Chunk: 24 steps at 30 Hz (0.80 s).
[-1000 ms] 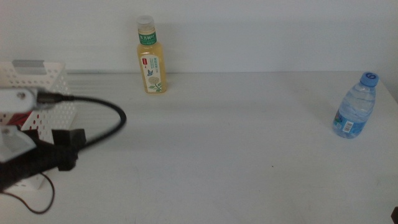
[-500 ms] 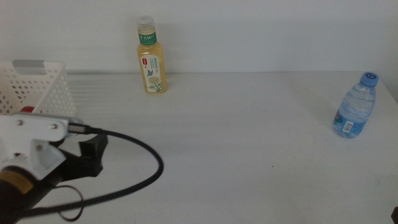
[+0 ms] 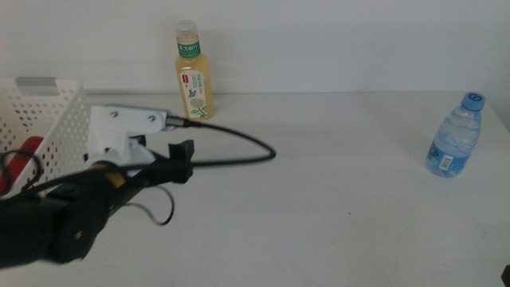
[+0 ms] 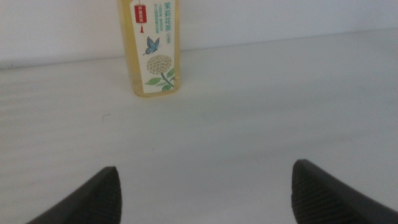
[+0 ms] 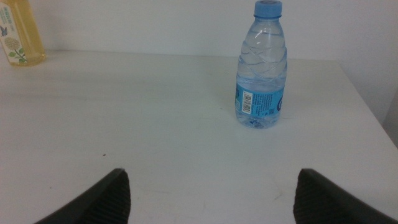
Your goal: Use arms to grab the bottles and put them into the dustbin to the left of the table.
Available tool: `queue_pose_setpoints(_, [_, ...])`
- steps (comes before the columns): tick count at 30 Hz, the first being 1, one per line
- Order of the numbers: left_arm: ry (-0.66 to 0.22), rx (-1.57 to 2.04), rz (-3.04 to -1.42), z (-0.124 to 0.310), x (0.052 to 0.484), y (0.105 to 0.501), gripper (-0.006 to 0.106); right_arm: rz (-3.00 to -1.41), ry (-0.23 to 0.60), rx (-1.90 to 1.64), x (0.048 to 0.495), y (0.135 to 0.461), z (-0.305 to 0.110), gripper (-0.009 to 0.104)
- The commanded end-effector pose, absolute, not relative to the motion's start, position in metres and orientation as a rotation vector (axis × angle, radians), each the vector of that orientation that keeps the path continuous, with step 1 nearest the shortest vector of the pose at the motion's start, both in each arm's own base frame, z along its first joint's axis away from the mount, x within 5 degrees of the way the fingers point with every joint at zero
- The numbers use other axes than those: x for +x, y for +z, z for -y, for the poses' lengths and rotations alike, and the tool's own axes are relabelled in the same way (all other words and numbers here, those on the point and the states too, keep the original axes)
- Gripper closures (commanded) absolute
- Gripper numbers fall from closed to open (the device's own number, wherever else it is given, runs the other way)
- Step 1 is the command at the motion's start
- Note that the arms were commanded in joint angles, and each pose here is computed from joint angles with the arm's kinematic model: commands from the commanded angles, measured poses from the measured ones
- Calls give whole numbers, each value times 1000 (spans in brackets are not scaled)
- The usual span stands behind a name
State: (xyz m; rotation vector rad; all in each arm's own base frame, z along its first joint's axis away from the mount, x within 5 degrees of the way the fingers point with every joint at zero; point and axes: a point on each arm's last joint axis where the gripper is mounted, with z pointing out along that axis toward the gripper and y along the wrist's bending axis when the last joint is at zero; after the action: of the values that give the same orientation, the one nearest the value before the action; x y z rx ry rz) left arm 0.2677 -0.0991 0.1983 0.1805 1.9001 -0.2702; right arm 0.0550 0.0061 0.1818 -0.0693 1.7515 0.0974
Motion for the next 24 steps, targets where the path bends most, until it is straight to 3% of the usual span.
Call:
queue_pose_setpoints(1, [-290,132,-1766,106,287,219,10,-1644,84,-71,54,192,-5,16])
queue_pose_setpoints(24, [-211,96,-1685,129,429,216,10,-1644,84,-71,54,192,-5,16])
